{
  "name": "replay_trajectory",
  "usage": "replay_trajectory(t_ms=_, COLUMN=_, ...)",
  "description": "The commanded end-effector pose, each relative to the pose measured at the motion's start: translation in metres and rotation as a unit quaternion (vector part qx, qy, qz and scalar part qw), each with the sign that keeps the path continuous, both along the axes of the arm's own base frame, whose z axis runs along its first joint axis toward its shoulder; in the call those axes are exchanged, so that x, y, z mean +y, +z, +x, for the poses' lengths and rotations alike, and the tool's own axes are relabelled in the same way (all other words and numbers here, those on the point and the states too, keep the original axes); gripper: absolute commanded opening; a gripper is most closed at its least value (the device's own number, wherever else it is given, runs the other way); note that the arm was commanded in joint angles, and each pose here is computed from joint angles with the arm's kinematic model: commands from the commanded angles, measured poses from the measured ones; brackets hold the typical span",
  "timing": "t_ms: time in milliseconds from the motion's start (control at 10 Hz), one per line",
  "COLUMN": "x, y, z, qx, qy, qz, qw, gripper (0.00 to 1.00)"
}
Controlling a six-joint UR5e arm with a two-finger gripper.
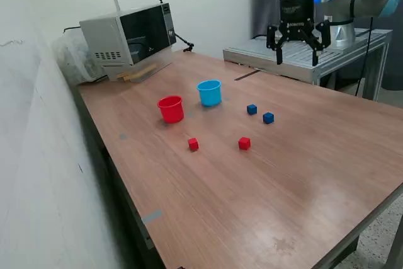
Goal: Place red objects in the red bin, and blue objects in the blue bin.
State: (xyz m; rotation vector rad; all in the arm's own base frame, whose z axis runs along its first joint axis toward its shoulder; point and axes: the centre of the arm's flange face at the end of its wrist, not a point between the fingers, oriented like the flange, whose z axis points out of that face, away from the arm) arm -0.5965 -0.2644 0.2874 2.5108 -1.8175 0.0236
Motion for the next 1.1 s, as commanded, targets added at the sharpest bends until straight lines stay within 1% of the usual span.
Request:
replay_trajectory(t_ms=0, x=-0.059, y=-0.087, z=-0.028, qx=-0.014, qy=0.038, qz=0.002, qw=0.9992, gripper=1.0)
replay_trajectory(t_ms=100, x=-0.073, y=-0.096, z=-0.043, qx=-0.008, qy=0.047, qz=0.002, qw=0.9989, gripper=1.0)
replay_trajectory(t_ms=200, x=-0.078, y=-0.089, z=-0.056, qx=0.007, qy=0.064, qz=0.0, qw=0.9979, gripper=1.0)
replay_trajectory(t_ms=300, x=-0.077, y=-0.075, z=-0.068, qx=0.021, qy=0.07, qz=-0.004, qw=0.9973, gripper=1.0)
replay_trajectory(t_ms=400, x=-0.048, y=-0.071, z=-0.093, qx=0.03, qy=0.048, qz=-0.008, qw=0.9984, gripper=1.0)
replay_trajectory(t_ms=600, x=0.002, y=-0.084, z=-0.123, qx=0.03, qy=0.03, qz=-0.009, qw=0.9991, gripper=1.0)
replay_trajectory(t_ms=700, x=0.019, y=-0.093, z=-0.13, qx=0.027, qy=0.026, qz=-0.007, qw=0.9993, gripper=1.0)
replay_trajectory(t_ms=900, x=0.042, y=-0.113, z=-0.144, qx=0.017, qy=0.022, qz=-0.005, qw=0.9996, gripper=1.0)
replay_trajectory(t_ms=1000, x=0.042, y=-0.121, z=-0.144, qx=0.012, qy=0.023, qz=-0.005, qw=0.9996, gripper=1.0)
